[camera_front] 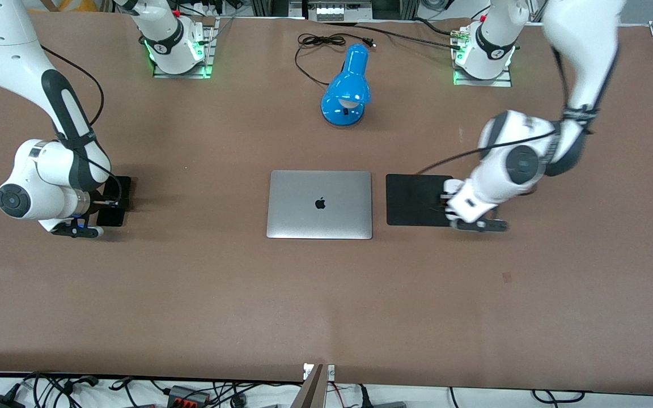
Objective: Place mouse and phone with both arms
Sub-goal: 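Carry the white mouse with the left gripper onto the black pad, then carry the phone beside the laptop while the left gripper releases and withdraws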
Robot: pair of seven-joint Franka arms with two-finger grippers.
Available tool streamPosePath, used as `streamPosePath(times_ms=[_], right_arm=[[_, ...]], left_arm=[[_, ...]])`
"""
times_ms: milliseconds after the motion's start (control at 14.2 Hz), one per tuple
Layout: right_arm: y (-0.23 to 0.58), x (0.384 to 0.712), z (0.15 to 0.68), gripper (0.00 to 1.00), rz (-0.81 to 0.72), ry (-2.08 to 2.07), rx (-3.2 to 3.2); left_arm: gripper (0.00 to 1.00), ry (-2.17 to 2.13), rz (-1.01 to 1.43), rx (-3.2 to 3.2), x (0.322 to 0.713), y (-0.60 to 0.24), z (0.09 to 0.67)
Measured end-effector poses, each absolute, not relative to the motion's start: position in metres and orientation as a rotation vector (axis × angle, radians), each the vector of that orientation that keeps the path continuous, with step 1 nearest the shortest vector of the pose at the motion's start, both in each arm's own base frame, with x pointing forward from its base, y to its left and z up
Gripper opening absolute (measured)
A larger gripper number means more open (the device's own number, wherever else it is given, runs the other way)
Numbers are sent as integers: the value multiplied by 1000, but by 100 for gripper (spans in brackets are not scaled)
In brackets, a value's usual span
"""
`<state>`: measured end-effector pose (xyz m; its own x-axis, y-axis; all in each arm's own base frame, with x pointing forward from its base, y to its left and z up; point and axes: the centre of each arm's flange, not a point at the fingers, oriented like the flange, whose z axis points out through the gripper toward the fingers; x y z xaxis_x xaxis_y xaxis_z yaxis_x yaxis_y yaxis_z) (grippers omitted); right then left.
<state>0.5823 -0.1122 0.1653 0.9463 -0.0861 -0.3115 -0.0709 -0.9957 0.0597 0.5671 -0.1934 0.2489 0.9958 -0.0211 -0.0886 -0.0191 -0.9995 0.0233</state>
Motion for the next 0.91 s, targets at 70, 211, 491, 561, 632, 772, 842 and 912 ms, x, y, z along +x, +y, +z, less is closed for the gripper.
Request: streamPosePath(times_ms=[70,211,491,561,632,772,842,912], right_arm=[[-112,582,165,78,-493,-123,3052],[-112,582,165,78,-496,-123,3052],[-107,583,169,78,-544,-113,3047],[-102,588,175,78,-547,-101,3048],[-94,595,186,78,-549,-81,3051],[-65,616,214,78,-519,-11,3059],[-44,626,228,78,-486,33,3064],[-21,633,238,78,-455,79,3066]], left_arm=[[63,-36,-102,3121,563,-206,237],[63,-20,-8,3095,555,-214,214],[63,-10,59,3047,535,-213,171],[63,-7,67,3046,535,-212,173],[69,-6,70,3045,536,-212,173],[85,-2,75,3043,537,-212,173],[96,2,82,3041,538,-211,174],[100,6,97,3038,541,-210,177]])
